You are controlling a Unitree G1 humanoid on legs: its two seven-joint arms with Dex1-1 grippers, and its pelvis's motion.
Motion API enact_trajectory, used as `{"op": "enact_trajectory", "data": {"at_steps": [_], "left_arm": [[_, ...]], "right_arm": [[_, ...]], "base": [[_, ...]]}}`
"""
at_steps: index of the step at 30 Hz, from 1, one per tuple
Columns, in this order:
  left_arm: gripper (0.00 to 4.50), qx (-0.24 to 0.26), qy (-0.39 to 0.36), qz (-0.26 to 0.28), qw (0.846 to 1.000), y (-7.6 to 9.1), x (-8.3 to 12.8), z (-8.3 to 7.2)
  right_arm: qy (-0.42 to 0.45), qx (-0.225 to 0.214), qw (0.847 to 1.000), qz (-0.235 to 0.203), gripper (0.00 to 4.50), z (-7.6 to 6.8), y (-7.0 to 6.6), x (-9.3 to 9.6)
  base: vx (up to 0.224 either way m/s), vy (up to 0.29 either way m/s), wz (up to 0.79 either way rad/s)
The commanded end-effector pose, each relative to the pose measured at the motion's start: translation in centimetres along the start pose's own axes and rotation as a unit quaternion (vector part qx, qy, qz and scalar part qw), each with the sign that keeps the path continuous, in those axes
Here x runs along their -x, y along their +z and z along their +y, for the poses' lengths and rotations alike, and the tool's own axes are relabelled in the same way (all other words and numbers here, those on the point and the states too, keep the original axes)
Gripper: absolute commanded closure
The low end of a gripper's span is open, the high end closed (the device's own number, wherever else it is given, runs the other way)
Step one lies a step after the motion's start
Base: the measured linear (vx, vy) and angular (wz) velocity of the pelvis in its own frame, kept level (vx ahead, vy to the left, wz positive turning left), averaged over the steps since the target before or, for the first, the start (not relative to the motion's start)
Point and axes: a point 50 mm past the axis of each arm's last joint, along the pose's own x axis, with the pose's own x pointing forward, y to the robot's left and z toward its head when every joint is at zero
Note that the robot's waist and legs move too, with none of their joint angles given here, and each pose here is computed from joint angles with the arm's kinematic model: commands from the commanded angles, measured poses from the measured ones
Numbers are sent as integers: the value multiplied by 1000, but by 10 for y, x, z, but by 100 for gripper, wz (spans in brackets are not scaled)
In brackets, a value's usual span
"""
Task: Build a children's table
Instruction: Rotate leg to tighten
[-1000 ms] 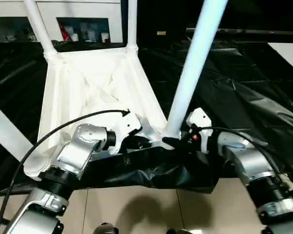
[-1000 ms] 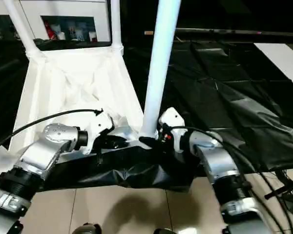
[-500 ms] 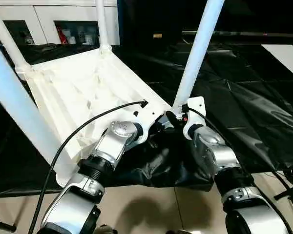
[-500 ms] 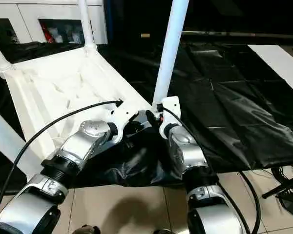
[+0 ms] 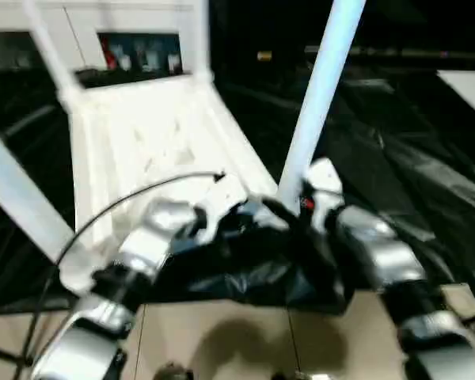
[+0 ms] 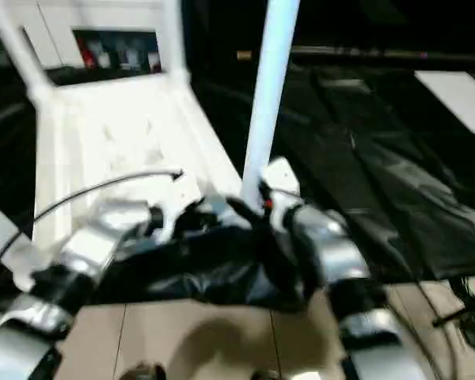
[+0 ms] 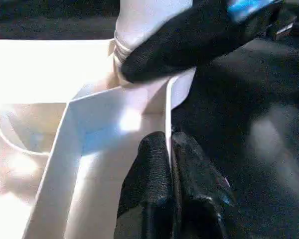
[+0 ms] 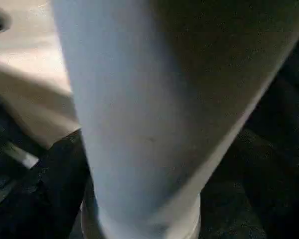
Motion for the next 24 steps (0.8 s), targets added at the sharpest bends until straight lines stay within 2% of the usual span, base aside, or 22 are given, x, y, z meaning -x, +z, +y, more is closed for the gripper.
{"op": "enact_trajectory", "data": {"at_steps": [1,4,7,8,15,17,19,24], "left_arm": [[450,10,-51,-36,998,2,-5,-13],[450,13,-56,-35,998,-2,7,-11],[450,14,-56,-34,998,-4,9,-10],[450,15,-56,-34,998,-4,10,-10],[450,18,-59,-34,997,-5,11,-12],[450,18,-60,-35,997,-5,12,-12],[450,19,-61,-35,997,-5,12,-13],[450,22,-62,-34,997,-5,12,-13]], "right_arm": [[42,20,999,17,2,5,-1,4],[81,17,996,25,2,3,-3,17],[90,11,996,20,2,3,-2,20],[93,9,995,17,28,3,-2,21],[109,-3,994,2,76,6,3,21],[114,-6,993,3,82,7,2,21],[118,-9,993,4,116,9,1,21],[124,-12,992,12,148,10,-3,22]], "base": [[0,0,0],[0,0,0],[0,0,0],[0,0,0],[0,0,0],[0,0,0],[0,0,0],[0,0,0]]}}
